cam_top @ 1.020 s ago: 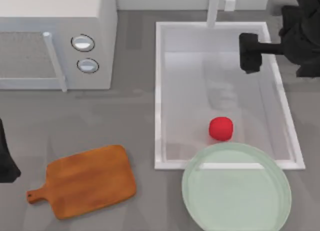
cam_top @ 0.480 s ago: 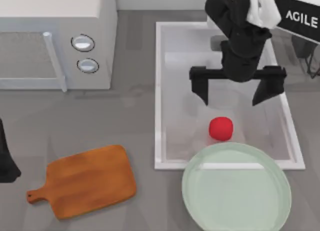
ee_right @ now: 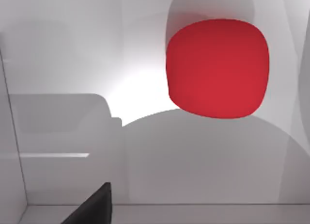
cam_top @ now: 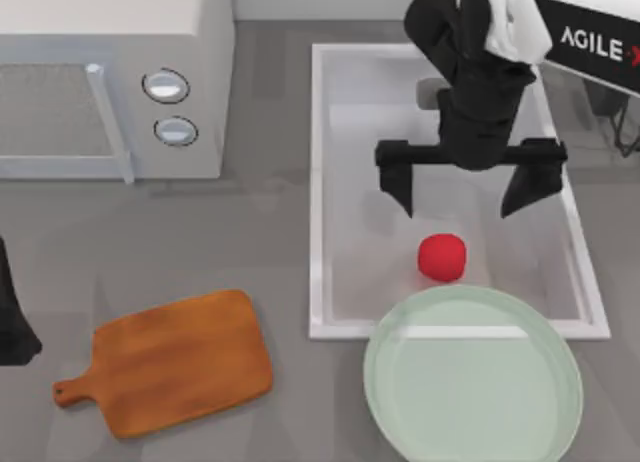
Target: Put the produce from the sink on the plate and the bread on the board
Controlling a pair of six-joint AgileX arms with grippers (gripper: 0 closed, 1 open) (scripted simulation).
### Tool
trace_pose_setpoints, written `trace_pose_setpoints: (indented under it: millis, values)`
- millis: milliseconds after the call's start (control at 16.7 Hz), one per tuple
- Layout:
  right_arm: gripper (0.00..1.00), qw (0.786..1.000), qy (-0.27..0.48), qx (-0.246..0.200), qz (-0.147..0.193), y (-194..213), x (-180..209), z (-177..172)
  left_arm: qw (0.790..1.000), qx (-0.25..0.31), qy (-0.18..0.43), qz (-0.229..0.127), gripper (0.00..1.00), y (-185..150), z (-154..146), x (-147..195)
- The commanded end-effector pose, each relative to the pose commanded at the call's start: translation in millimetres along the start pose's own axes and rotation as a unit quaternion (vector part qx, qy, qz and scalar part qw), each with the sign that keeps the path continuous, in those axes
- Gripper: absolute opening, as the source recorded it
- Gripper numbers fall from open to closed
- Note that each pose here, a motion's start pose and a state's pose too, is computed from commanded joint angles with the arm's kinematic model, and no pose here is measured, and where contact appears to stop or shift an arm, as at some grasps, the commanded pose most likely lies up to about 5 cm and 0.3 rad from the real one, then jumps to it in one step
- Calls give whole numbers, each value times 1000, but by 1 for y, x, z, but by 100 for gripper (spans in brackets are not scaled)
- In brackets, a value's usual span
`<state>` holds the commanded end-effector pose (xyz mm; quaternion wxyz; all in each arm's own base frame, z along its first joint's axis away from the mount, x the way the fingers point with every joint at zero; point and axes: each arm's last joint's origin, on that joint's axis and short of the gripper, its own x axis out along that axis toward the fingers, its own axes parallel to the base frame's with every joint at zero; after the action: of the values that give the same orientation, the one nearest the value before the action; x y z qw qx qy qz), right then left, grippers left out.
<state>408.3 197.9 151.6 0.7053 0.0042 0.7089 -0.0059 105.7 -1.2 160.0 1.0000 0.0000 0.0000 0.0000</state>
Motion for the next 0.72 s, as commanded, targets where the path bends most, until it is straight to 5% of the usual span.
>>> trace_pose_setpoints:
  millis: [540, 720]
  values:
    - [100, 1000, -8, -2, 4, 4, 131, 2, 1000, 0, 0, 0, 100, 0, 0, 0]
    - [100, 1000, -3, -2, 1, 2, 144, -1, 1000, 0, 0, 0, 100, 0, 0, 0]
